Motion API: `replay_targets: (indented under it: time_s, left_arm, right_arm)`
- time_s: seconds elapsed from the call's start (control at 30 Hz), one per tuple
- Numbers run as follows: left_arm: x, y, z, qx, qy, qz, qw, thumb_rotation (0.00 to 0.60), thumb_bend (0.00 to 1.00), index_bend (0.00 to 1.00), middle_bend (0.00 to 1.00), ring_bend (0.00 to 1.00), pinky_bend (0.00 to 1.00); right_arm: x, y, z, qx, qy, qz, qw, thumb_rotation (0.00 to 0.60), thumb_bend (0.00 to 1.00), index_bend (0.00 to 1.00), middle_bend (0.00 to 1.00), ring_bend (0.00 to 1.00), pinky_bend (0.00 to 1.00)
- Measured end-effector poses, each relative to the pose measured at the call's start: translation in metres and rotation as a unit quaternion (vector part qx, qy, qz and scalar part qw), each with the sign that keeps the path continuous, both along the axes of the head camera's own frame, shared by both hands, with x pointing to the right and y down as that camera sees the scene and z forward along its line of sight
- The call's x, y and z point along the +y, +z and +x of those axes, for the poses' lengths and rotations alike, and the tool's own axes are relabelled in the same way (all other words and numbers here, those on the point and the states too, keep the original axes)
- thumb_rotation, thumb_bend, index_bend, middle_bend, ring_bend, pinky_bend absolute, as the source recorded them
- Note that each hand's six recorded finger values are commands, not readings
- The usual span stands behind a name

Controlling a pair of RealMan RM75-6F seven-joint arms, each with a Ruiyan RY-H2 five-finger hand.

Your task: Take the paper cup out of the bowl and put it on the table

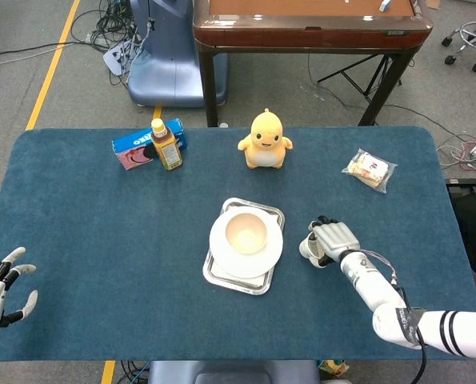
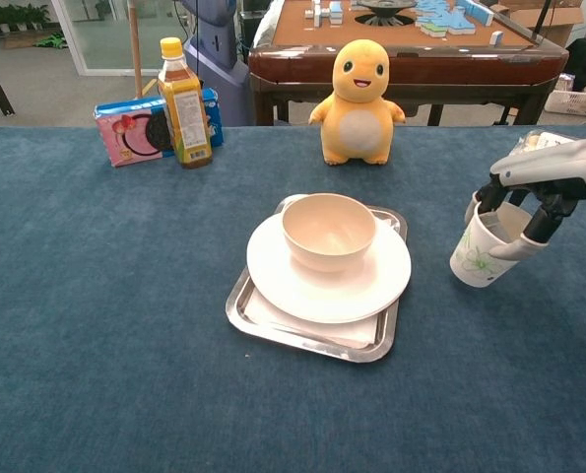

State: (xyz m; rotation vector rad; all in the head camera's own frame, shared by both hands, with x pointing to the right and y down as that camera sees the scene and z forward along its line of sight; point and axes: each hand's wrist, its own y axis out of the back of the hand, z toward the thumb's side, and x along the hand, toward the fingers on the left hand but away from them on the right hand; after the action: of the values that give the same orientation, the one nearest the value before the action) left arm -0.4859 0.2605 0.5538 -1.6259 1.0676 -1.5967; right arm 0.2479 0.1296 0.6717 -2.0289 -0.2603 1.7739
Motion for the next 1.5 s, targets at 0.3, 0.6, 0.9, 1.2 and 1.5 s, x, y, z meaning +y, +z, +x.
replay_targets:
  time_s: [0.3, 0.6, 0.9, 1.2, 1.5]
  left_arm:
    - [0.000, -0.001, 0.000, -0.001, 0.000, -0.001, 1.0000, 0.600, 0.37, 0.32, 0.13, 0.18, 0.37]
    - [0.001, 0.000, 0.000, -0.002, 0.001, -0.003, 1.0000, 0.600, 0.37, 0.32, 0.13, 0.18, 0.37]
    - [0.001, -0.001, 0.001, -0.003, 0.002, -0.002, 1.0000, 0.600, 0.37, 0.32, 0.13, 0.18, 0.37]
    - [0.004, -0.006, 0.006, -0.001, 0.011, 0.007, 0.9999, 0.600, 0.37, 0.32, 0.13, 0.18, 0.37]
    - [0.009, -0.012, 0.015, 0.000, 0.025, 0.020, 0.9995, 0.600, 0.37, 0.32, 0.13, 0.18, 0.37]
  right_arm:
    - [0.001, 0.002, -0.003, -0.008, -0.005, -0.002, 1.0000, 0.600, 0.24, 0.59, 0.18, 0.03, 0.11]
    - [-0.003, -0.006, -0.005, -0.020, -0.008, 0.014, 0.9997, 0.600, 0.15, 0.55, 0.18, 0.03, 0.11]
    - [-0.011, -0.042, -0.004, -0.035, -0.018, 0.077, 0.9963, 0.600, 0.15, 0.55, 0.18, 0.03, 0.11]
    - [-0.008, -0.084, 0.023, -0.030, -0.014, 0.203, 0.9786, 0.600, 0.15, 0.55, 0.20, 0.03, 0.11]
    - [0.037, -0.106, 0.071, -0.026, 0.011, 0.290, 0.9565, 0.600, 0.15, 0.55, 0.21, 0.03, 0.11]
